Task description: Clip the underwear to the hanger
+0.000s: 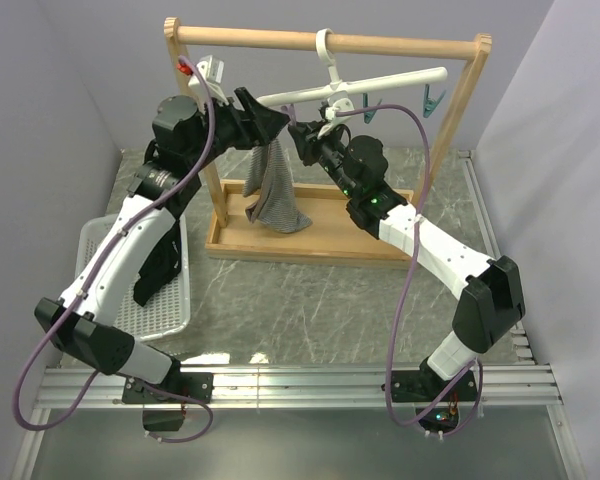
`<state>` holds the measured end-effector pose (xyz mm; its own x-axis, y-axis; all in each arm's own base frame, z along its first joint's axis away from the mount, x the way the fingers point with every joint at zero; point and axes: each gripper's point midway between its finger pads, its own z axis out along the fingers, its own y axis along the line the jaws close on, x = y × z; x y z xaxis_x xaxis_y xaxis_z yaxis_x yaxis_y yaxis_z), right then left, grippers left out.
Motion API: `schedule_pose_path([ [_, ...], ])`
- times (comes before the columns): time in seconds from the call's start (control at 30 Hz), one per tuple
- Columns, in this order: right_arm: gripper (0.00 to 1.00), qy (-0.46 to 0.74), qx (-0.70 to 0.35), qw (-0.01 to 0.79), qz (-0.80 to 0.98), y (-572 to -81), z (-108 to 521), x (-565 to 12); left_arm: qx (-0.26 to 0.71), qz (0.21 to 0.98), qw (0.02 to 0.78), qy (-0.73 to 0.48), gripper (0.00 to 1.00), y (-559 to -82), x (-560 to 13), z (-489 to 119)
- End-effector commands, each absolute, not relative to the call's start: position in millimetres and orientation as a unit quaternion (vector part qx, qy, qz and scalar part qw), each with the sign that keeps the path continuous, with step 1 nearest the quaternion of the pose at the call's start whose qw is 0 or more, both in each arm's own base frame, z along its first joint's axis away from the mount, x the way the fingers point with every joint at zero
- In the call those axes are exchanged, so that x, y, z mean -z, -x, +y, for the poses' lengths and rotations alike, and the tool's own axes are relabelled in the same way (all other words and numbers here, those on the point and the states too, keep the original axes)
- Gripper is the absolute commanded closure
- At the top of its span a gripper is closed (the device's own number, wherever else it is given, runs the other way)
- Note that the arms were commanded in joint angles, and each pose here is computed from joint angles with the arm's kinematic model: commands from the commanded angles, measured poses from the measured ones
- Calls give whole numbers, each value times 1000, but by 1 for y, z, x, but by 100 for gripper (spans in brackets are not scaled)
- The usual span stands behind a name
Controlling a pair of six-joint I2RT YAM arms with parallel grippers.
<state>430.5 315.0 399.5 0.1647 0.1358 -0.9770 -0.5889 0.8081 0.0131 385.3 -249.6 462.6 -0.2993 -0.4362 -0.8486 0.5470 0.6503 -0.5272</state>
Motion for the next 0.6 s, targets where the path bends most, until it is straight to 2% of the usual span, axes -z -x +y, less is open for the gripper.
schedule_pose_path([
  [0.0,100,189,-257,766,557,-410,308,-442,442,699,561,-25,28,-391,-456,-262],
  [0.3,100,189,-263,764,557,-408,308,-442,466,698,544,4,31,-417,-451,-278],
  [0.57,100,195,-266,762,558,-405,307,-438,474,668,574,4,36,-428,-468,-280],
])
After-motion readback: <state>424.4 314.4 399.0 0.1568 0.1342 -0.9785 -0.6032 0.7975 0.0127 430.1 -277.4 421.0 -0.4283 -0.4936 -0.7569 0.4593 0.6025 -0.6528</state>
